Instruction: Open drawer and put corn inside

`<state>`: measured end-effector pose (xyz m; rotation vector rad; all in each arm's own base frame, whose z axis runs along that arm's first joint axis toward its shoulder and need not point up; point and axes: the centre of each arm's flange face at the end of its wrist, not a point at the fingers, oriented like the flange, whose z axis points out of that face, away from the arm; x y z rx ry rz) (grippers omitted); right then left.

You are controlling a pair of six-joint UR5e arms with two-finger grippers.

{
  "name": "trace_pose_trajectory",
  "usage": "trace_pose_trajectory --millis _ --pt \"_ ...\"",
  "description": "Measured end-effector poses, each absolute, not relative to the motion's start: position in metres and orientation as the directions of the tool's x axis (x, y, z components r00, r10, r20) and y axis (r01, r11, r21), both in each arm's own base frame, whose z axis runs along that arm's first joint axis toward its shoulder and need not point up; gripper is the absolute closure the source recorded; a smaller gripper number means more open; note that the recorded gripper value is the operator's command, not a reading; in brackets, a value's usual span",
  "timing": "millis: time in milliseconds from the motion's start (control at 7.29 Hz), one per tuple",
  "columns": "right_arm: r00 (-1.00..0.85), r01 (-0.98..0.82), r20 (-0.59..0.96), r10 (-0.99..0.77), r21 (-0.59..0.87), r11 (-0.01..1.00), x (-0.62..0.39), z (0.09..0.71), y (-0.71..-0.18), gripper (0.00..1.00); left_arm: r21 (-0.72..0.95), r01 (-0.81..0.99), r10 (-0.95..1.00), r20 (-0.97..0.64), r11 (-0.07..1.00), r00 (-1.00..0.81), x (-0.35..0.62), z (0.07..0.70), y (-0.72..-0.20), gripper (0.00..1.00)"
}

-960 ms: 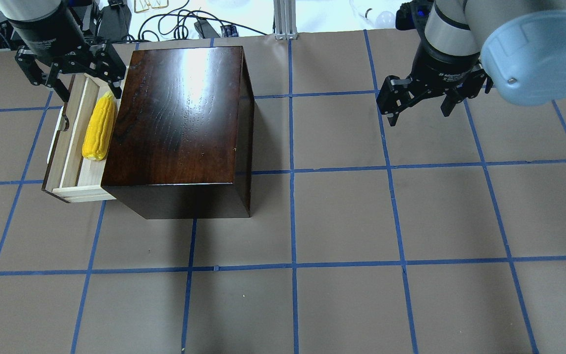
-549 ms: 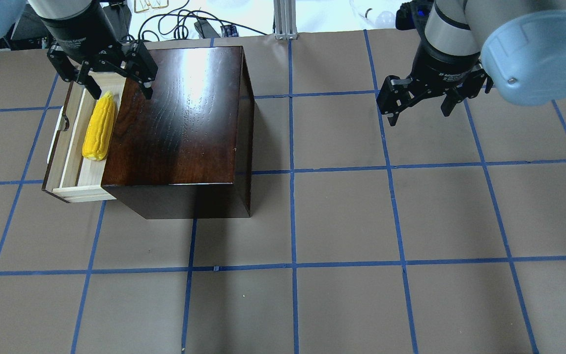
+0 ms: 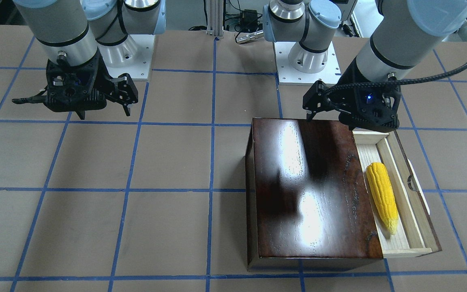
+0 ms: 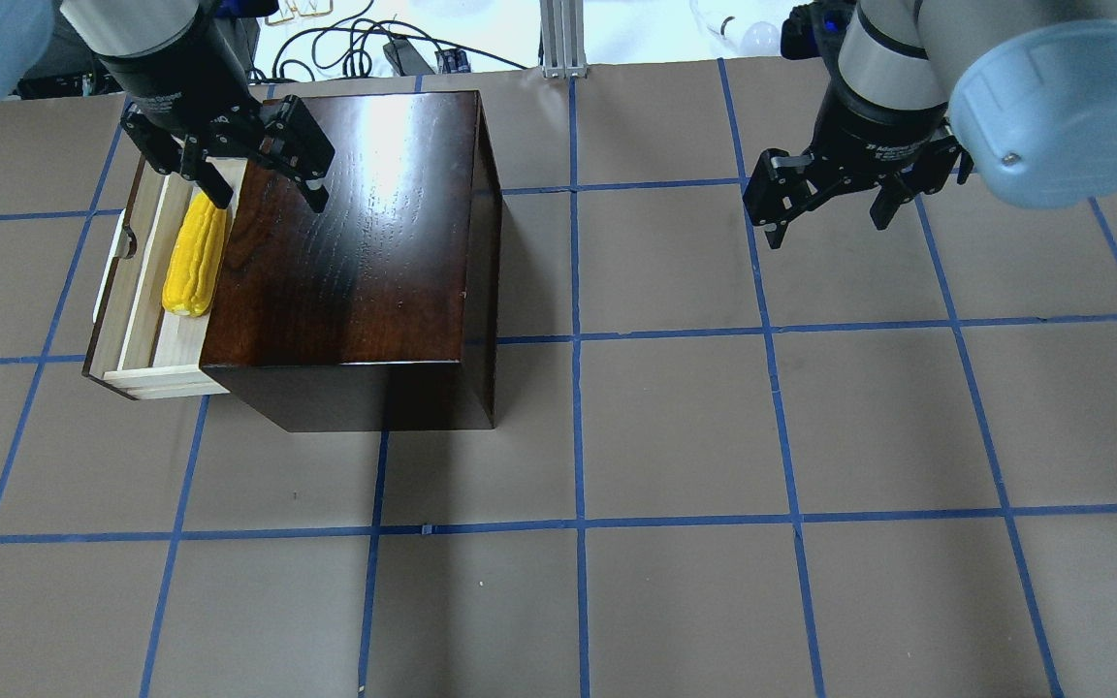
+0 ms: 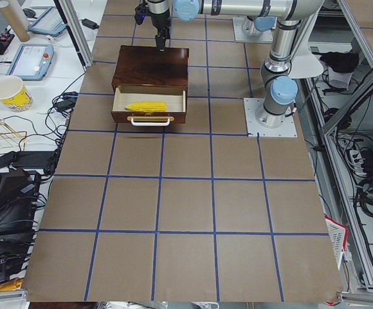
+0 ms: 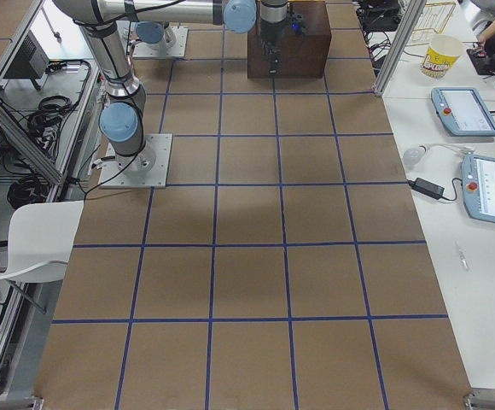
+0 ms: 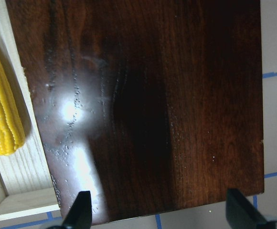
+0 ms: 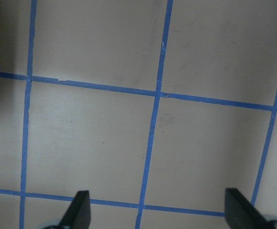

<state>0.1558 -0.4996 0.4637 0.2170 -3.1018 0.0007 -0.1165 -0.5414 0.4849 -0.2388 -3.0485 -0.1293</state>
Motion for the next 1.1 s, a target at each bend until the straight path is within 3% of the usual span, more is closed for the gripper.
trace_pose_trajectory --millis 1097 --pt "-0.99 -0.138 0.032 -0.138 0.002 0.99 0.155 0.464 -0.5 0.0 0.09 0.114 0.114 0.008 0.989 -0.993 -0.126 0.482 -0.515 0.0"
